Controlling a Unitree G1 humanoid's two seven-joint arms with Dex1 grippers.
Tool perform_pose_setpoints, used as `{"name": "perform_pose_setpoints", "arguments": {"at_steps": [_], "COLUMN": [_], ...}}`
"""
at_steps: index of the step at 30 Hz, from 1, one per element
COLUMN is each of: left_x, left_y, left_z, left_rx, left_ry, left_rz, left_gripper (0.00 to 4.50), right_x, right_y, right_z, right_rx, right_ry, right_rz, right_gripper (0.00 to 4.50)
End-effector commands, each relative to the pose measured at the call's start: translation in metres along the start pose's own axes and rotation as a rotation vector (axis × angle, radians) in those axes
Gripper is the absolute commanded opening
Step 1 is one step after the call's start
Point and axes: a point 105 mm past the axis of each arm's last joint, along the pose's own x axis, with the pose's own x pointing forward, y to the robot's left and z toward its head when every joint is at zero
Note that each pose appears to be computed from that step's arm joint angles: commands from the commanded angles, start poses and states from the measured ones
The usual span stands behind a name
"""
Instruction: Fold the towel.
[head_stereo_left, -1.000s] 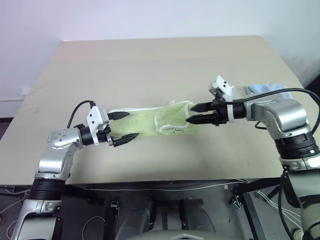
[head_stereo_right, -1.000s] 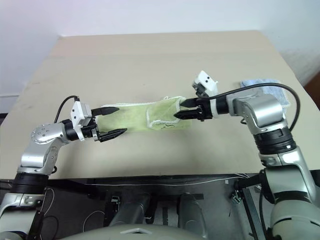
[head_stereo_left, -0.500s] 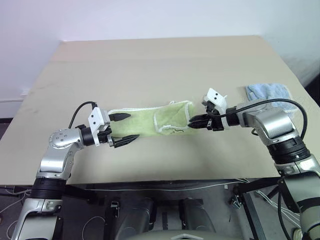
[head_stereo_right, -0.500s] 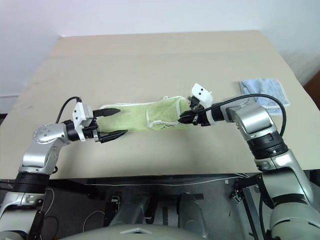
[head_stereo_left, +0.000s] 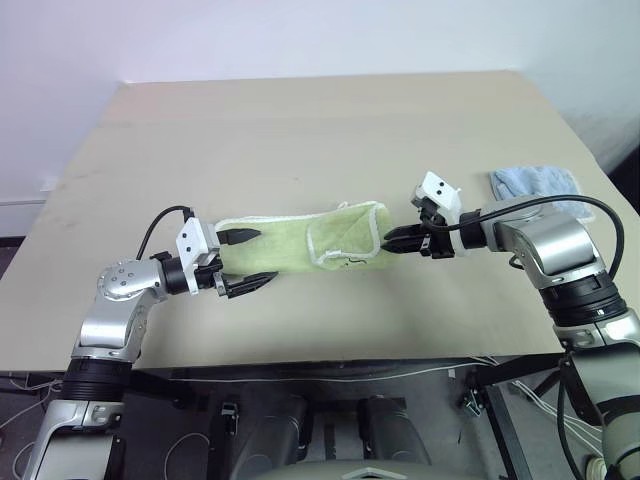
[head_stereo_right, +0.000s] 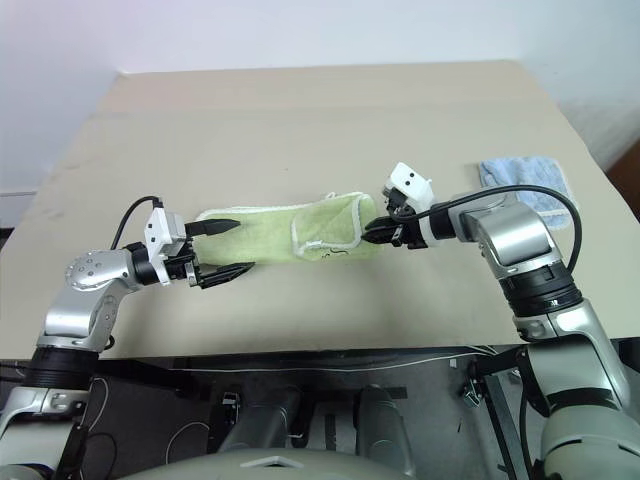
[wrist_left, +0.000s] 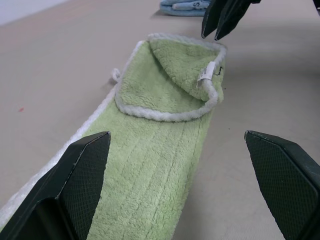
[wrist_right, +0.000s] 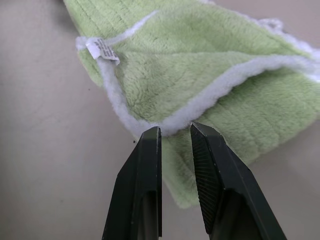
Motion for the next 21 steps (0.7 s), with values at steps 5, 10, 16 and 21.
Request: {"name": "perform_pose_setpoints", "arguments": {"at_steps": [5,10,16,21], "left_x": [-0.002,-0.007,-0.011,-0.008], "left_y": [0.002,0.002,0.002,0.002], "left_z": [0.007,0.004,-0.001,-0.003], "left_rx": [0.040,0.041,0.033,0.033], "left_ry": [-0.012,-0.003,-0.002,-0.010], "left_rz": [0.007,0.012,0.019,0.016], "left_gripper": [4.50,4.50,4.50,4.50], "right_x": [0.013,0.017,0.019,0.030], "right_y": [0.008,0.008,0.018,0.021], "right_z": [0.004,-0.002,0.028,0.046], "right_rx": [-0.067,-0.096,-0.075,-0.062], "right_ry": [0.010,0.046,-0.087,-0.145], "right_rz": [0.025,0.027,0.087,0.105], "right_gripper": [0.97,0.97,0.97,0.97]}}
